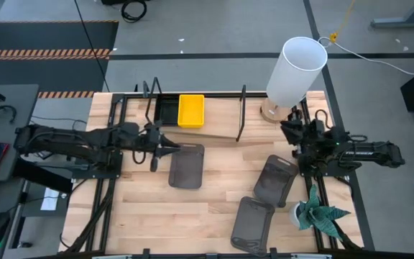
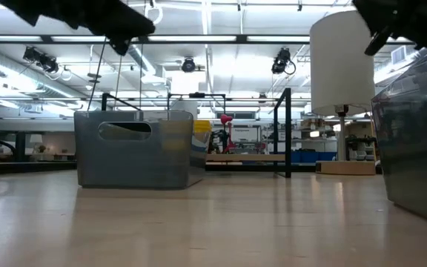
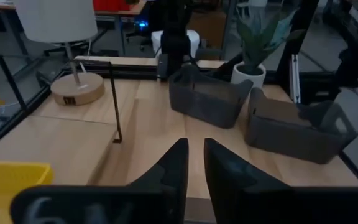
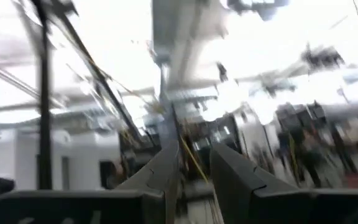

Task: Stack baskets on shelf by color
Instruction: Stack the bottom right black bin on top of the top right black bin

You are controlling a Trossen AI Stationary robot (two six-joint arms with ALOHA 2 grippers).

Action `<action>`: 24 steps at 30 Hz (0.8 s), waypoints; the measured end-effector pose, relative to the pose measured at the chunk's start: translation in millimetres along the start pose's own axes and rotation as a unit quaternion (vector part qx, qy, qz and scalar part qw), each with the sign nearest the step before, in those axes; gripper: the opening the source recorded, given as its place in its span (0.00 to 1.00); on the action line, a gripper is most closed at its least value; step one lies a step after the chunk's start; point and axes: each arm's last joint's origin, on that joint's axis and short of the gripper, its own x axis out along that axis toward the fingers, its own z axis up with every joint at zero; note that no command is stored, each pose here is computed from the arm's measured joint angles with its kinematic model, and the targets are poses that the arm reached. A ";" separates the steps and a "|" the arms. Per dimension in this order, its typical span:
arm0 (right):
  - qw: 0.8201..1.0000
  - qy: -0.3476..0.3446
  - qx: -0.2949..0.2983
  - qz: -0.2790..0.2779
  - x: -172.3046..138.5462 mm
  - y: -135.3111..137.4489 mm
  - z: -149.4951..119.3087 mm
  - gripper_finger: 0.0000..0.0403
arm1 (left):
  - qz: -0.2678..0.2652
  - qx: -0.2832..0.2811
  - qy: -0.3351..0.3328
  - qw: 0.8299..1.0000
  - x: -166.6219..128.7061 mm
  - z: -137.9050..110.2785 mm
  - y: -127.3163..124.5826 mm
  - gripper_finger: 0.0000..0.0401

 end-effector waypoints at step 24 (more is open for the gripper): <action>0.916 0.364 0.140 -0.097 34.5 -2.8 -36.7 0.24 | 0.039 -0.059 -0.100 0.992 -50.7 -60.3 4.3 0.14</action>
